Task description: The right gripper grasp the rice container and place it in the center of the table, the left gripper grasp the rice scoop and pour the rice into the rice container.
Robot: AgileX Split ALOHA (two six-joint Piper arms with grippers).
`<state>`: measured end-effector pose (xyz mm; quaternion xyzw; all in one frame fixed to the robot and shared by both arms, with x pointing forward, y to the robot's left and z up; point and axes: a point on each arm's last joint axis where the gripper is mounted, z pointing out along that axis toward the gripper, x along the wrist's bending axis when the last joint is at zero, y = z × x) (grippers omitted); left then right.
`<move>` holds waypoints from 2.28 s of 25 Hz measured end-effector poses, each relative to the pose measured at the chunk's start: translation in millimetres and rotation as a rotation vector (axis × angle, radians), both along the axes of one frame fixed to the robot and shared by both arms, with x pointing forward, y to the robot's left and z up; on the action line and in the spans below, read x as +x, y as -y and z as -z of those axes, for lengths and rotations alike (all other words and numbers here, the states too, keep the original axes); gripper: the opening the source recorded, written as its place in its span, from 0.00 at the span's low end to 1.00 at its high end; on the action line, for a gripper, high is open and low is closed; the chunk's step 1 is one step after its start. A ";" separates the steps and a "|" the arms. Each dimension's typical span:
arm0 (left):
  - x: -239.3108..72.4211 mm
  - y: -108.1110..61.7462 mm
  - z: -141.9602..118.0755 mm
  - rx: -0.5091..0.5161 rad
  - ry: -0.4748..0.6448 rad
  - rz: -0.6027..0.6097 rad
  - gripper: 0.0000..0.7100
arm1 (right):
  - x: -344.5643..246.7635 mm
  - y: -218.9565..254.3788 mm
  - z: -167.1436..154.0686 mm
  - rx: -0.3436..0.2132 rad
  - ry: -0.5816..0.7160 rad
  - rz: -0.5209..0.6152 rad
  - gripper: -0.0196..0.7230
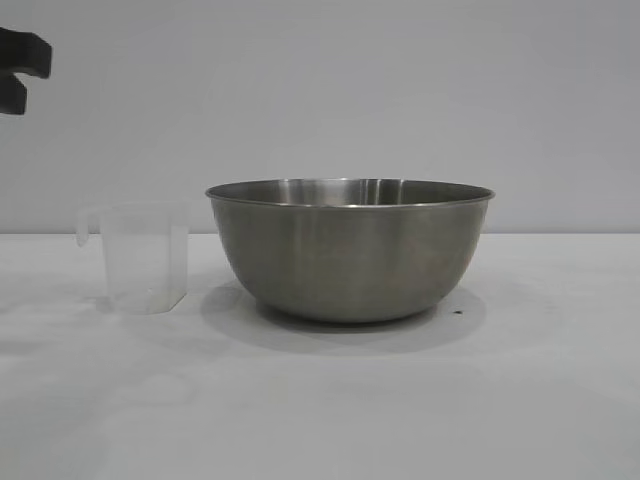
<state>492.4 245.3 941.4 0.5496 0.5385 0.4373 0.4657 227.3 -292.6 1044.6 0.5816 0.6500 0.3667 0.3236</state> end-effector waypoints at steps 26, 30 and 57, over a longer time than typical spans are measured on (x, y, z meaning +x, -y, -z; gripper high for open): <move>9.5 -44.6 3.4 -0.026 -0.102 -0.036 0.31 | 0.0 0.0 0.0 0.000 0.000 0.000 0.54; 13.8 -43.2 3.7 -0.027 -0.145 -0.021 0.31 | 0.0 0.0 0.0 0.000 0.000 0.000 0.54; 52.5 -50.6 -49.1 0.025 -0.706 -0.026 0.31 | 0.0 0.0 0.0 0.000 0.000 0.000 0.54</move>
